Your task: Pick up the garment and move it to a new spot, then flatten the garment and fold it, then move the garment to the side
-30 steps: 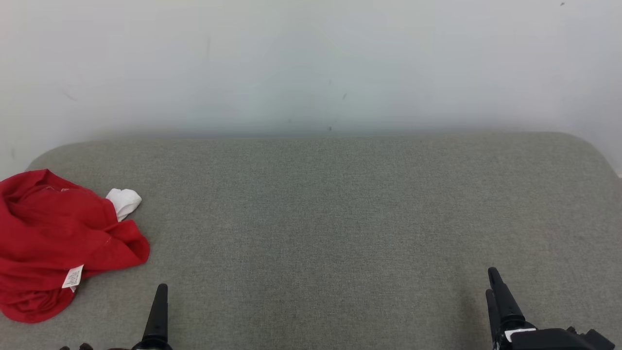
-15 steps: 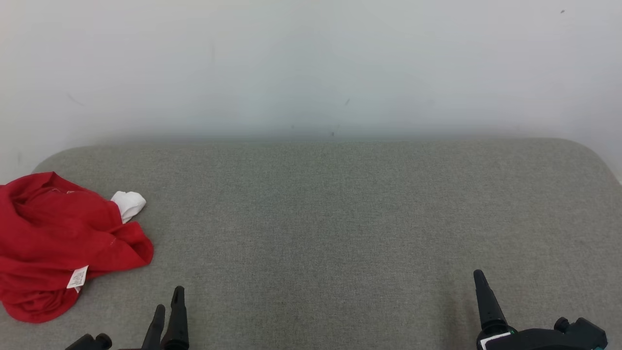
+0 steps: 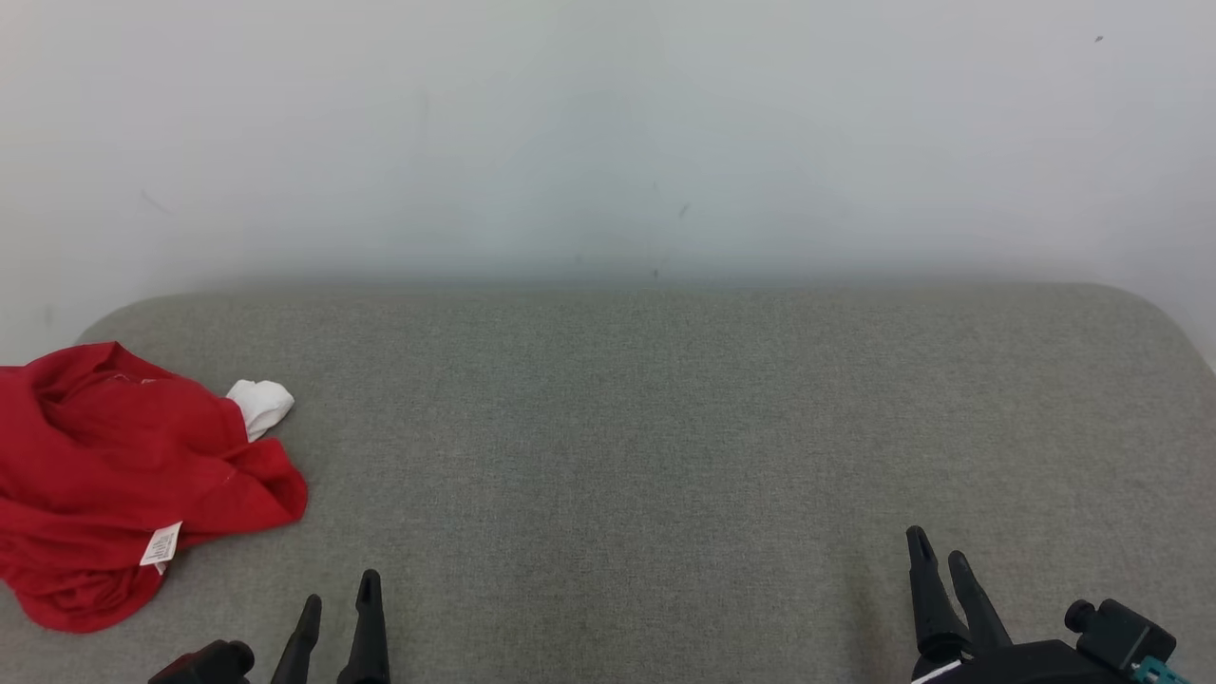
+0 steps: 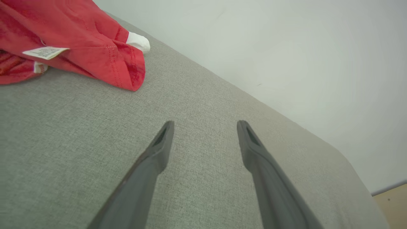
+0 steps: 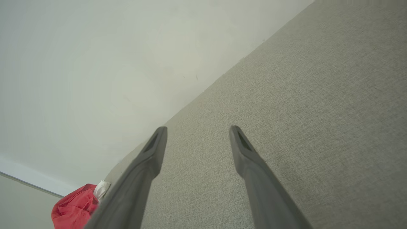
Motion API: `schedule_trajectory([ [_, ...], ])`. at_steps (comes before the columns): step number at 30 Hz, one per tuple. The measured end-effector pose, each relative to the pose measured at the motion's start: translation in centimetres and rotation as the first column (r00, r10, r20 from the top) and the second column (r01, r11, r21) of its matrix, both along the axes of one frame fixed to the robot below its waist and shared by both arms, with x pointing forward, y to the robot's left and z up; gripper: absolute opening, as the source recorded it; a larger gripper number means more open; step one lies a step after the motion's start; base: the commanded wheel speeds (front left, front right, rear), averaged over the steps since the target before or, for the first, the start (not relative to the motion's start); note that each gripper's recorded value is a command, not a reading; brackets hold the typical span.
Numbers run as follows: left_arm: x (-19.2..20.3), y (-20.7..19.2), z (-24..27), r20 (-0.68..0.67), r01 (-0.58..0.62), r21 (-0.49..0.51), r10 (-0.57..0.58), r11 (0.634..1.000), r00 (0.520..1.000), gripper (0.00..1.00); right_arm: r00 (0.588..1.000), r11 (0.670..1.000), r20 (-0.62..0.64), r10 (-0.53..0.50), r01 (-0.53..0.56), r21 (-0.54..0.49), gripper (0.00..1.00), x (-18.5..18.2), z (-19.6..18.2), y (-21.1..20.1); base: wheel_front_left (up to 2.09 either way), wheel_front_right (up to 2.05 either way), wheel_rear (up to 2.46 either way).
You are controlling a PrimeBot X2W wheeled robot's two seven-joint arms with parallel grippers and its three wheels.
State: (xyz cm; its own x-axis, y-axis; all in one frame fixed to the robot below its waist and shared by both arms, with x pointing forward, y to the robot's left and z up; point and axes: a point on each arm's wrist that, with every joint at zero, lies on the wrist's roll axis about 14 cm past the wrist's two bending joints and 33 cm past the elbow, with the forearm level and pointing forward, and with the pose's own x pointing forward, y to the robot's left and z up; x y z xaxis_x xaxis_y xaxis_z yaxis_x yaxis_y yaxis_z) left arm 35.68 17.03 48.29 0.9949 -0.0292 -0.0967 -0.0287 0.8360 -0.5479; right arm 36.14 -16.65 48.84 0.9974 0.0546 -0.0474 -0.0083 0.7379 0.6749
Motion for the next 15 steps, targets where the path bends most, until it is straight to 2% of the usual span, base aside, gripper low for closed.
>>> schedule_trajectory([
  [15,-0.37,-0.13,0.93,0.048,0.006,0.183,-0.015,0.983,0.999,1.0,0.999,0.977,0.033,0.043,-0.035,-0.21,1.0,-0.56,0.67,0.6,0.0,0.0,0.0],
])
